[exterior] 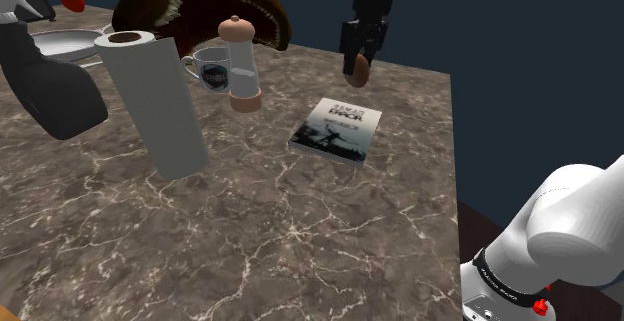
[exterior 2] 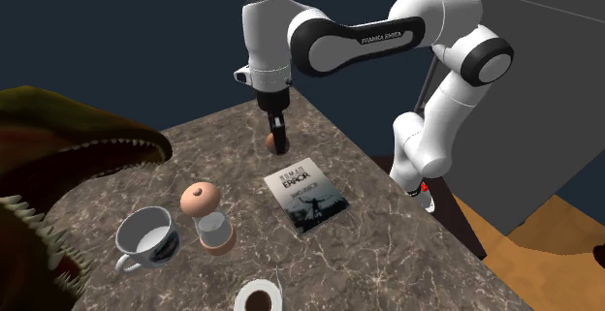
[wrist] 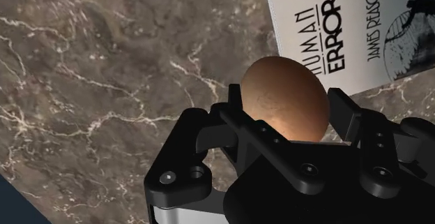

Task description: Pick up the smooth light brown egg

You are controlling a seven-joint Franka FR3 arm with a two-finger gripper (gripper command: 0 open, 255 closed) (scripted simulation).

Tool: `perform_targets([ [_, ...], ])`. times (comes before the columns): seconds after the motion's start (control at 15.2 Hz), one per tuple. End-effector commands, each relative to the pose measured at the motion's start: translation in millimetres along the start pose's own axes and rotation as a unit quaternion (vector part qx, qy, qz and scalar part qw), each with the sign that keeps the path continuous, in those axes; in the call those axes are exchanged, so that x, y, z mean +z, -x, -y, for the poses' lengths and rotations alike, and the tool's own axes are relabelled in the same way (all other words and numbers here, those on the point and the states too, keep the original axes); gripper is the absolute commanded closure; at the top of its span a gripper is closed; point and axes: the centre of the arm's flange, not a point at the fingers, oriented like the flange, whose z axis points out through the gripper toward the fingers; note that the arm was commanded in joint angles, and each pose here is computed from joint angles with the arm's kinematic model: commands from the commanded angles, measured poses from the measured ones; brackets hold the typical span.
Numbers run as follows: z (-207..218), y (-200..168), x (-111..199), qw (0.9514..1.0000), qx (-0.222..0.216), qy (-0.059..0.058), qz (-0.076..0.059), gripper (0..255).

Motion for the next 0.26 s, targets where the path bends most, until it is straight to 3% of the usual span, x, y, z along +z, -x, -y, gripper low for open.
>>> perform_targets([
  [0.0, 1.9, 0.2, -11.4, 1.0, 0.0, 0.0, 0.0, 255],
  [0.2, 2.6, 0.2, -17.5, 1.0, 0.0, 0.0, 0.0, 255],
])
